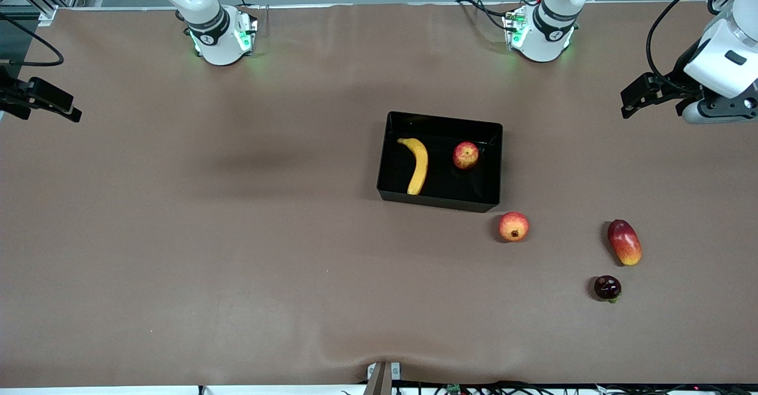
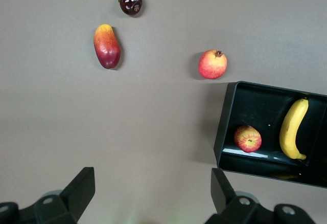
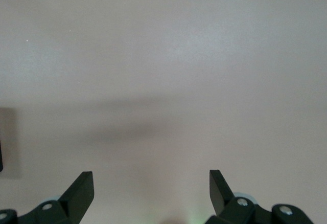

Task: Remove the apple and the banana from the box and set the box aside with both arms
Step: 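Move the left gripper toward the black box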

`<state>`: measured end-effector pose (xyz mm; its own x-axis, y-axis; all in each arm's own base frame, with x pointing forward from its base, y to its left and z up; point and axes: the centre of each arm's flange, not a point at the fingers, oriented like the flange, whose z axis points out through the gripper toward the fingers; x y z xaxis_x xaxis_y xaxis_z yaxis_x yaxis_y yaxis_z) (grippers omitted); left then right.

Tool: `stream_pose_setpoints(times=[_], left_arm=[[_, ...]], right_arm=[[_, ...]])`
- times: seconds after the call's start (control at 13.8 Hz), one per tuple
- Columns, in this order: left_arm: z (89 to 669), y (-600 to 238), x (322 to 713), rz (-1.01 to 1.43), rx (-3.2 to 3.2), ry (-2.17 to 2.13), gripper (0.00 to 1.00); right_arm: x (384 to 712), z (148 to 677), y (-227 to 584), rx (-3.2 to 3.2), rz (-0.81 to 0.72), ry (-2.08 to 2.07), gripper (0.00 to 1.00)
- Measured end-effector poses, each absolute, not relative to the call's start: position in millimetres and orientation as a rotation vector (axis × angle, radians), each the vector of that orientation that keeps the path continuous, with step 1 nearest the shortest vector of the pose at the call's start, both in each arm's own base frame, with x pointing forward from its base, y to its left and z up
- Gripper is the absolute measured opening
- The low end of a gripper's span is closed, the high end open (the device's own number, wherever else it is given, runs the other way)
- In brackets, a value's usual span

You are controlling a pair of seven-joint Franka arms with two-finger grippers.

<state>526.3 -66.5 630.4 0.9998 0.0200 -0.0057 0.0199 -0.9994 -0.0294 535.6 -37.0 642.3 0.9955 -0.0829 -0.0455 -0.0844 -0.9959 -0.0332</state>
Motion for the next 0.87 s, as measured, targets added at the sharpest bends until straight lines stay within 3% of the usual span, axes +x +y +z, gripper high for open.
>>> stream_pose_setpoints(times=[0.87], left_arm=[[624.2,-74.8,535.7,0.023,-3.115,-0.007,1.0]], right_arm=[[535.3,642.1,-37.7,-3.103,0.072,0.132,1.0]])
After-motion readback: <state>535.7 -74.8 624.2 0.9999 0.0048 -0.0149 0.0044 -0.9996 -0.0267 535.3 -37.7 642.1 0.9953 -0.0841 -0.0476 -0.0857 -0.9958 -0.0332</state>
